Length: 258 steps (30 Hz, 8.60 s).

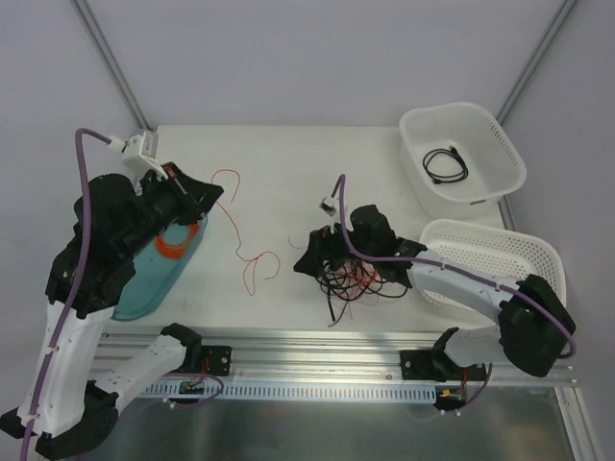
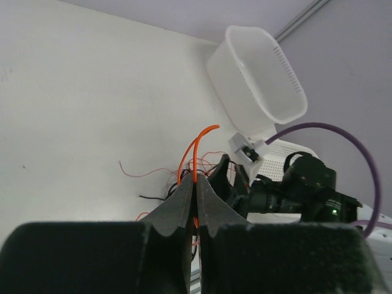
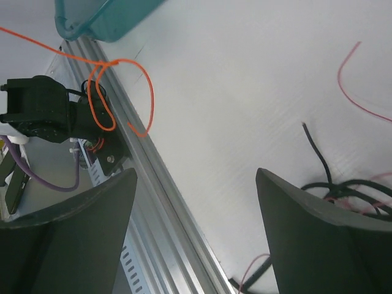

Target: Untangle the cables

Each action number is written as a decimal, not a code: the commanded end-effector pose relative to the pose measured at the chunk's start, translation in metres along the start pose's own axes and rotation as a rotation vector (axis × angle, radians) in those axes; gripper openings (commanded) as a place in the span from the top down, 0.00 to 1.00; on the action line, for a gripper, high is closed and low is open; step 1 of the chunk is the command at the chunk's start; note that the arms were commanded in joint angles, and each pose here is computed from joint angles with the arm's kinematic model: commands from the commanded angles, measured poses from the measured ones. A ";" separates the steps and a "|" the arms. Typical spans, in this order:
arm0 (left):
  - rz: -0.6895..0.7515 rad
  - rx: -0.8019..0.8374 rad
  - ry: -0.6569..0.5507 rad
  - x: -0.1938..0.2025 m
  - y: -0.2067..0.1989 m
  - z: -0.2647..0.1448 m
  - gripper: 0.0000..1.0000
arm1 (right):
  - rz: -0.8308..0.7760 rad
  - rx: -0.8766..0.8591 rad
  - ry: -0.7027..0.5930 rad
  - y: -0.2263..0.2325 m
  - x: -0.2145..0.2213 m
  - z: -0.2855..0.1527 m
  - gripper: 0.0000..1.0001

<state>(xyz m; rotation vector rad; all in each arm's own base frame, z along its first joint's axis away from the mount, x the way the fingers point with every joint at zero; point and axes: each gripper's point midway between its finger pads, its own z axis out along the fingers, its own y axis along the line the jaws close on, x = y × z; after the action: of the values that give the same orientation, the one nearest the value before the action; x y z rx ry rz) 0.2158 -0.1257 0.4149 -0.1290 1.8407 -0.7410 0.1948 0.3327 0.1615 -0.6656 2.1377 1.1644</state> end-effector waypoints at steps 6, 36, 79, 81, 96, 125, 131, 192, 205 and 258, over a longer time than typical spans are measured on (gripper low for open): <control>-0.081 0.092 -0.009 0.004 -0.015 -0.004 1.00 | -0.046 -0.203 -0.107 0.036 -0.045 0.046 0.18; -0.071 0.085 -0.095 -0.010 -0.013 -0.017 1.00 | -0.004 -0.273 0.046 0.029 -0.008 0.092 0.99; -0.048 -0.286 0.163 0.133 0.118 0.036 0.67 | -0.170 0.024 0.034 0.002 -0.031 -0.025 0.99; 0.027 -0.160 0.241 0.145 0.101 0.037 0.37 | -0.209 0.014 0.025 0.011 -0.037 -0.034 0.99; 0.315 0.398 0.280 0.177 0.000 0.046 0.27 | -0.208 -0.032 0.078 0.051 -0.048 -0.056 0.99; 0.627 0.559 0.230 0.220 -0.011 0.080 0.78 | -0.147 -0.173 0.041 0.085 -0.056 -0.061 0.99; 0.593 0.599 0.215 0.218 -0.018 0.070 1.00 | -0.134 -0.100 0.066 0.068 -0.049 -0.055 0.99; -0.030 0.577 0.280 0.196 -0.054 0.042 1.00 | -0.500 0.010 -0.113 0.050 -0.055 -0.029 0.57; -0.027 0.602 0.281 0.191 -0.062 0.039 1.00 | -0.506 -0.083 -0.101 0.061 -0.047 -0.025 0.59; -0.063 -0.048 -0.162 0.119 0.063 0.055 1.00 | 0.097 0.418 -0.397 -0.023 -0.036 -0.112 0.99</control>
<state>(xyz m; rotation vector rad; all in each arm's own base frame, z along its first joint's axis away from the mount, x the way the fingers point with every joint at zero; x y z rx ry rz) 0.2245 -0.1657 0.2642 -0.1554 1.7678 -0.7454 0.1930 0.2440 0.2288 -0.4052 1.9440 0.7895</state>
